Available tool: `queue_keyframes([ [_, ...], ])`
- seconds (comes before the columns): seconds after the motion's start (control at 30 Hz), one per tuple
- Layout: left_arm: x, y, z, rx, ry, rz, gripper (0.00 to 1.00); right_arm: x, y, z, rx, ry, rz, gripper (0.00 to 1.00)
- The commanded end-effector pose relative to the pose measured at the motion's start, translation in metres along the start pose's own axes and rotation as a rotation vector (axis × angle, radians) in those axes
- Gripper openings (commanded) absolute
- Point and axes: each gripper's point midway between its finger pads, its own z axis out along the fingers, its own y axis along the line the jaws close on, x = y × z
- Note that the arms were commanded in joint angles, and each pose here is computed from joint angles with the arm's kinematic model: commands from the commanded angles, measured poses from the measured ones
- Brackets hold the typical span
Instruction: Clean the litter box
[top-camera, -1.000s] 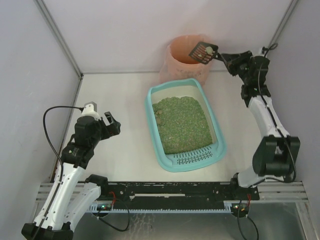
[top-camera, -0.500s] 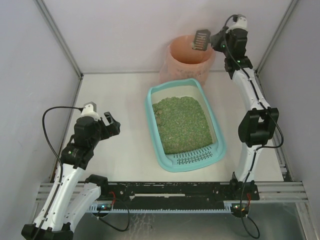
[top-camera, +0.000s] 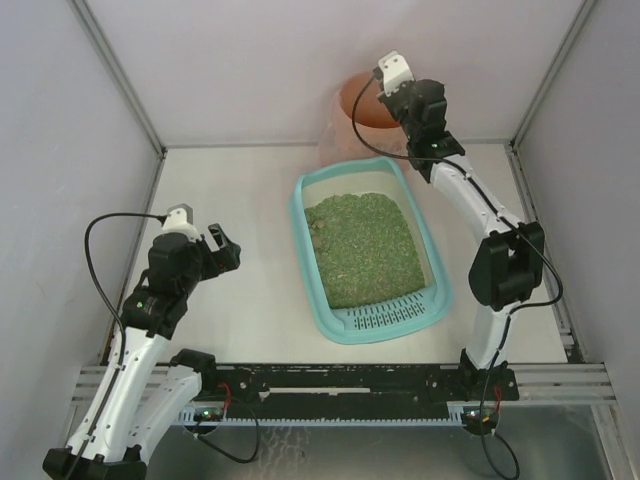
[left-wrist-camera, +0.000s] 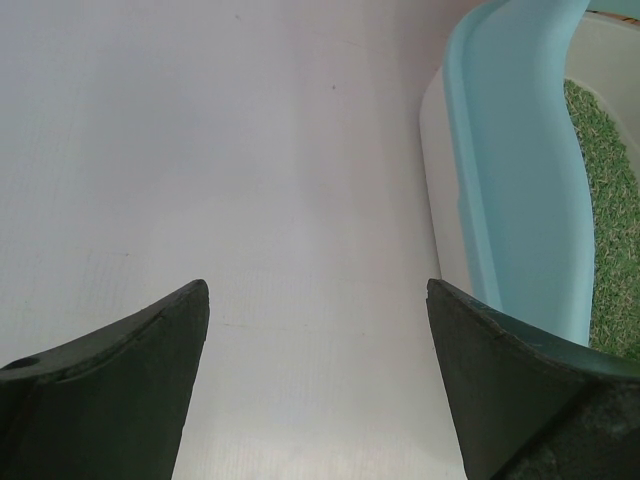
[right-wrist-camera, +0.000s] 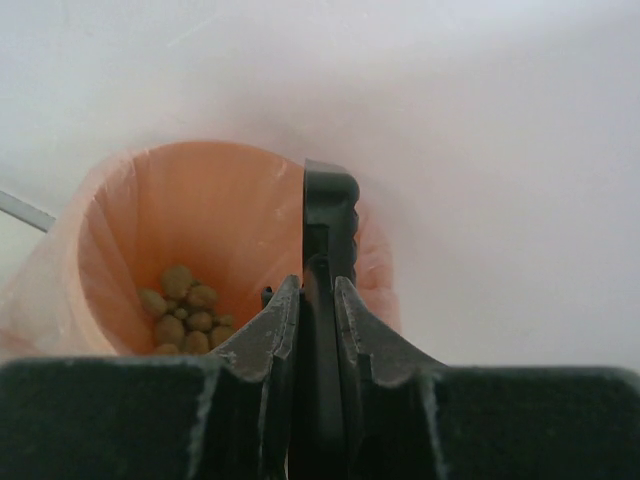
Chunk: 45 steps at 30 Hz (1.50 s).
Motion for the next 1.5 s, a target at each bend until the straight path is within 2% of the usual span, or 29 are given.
queue_keyframes([
  [0.0,-0.008,-0.002,-0.001,0.009,-0.034,-0.009,0.93,-0.091,-0.038,-0.041,0.161,-0.202,-0.194,0.0],
  [0.17,-0.008,-0.002,-0.001,0.012,-0.033,-0.01,0.93,-0.126,-0.028,-0.099,0.166,-0.314,-0.084,0.0],
  [0.33,-0.006,-0.004,0.001,0.019,-0.024,-0.01,0.93,-0.114,-0.015,-0.157,0.084,-0.267,0.21,0.0],
  [0.6,-0.005,-0.005,0.0,0.028,-0.023,-0.01,0.93,-0.053,0.04,-0.225,-0.13,0.062,0.575,0.0],
  [0.83,-0.004,-0.007,0.001,0.037,-0.016,-0.01,0.93,-0.002,0.09,-0.267,-0.293,0.353,0.697,0.0],
  [1.0,-0.003,-0.007,0.002,0.039,-0.012,-0.011,0.93,0.033,0.119,-0.281,-0.355,0.54,0.763,0.0],
  [1.2,-0.002,-0.008,0.003,0.042,-0.003,-0.011,0.93,0.064,0.168,-0.284,-0.528,0.7,0.921,0.0],
  [1.47,-0.002,-0.009,0.004,0.046,-0.002,-0.012,0.93,0.095,0.209,-0.286,-0.634,0.808,1.025,0.0],
])
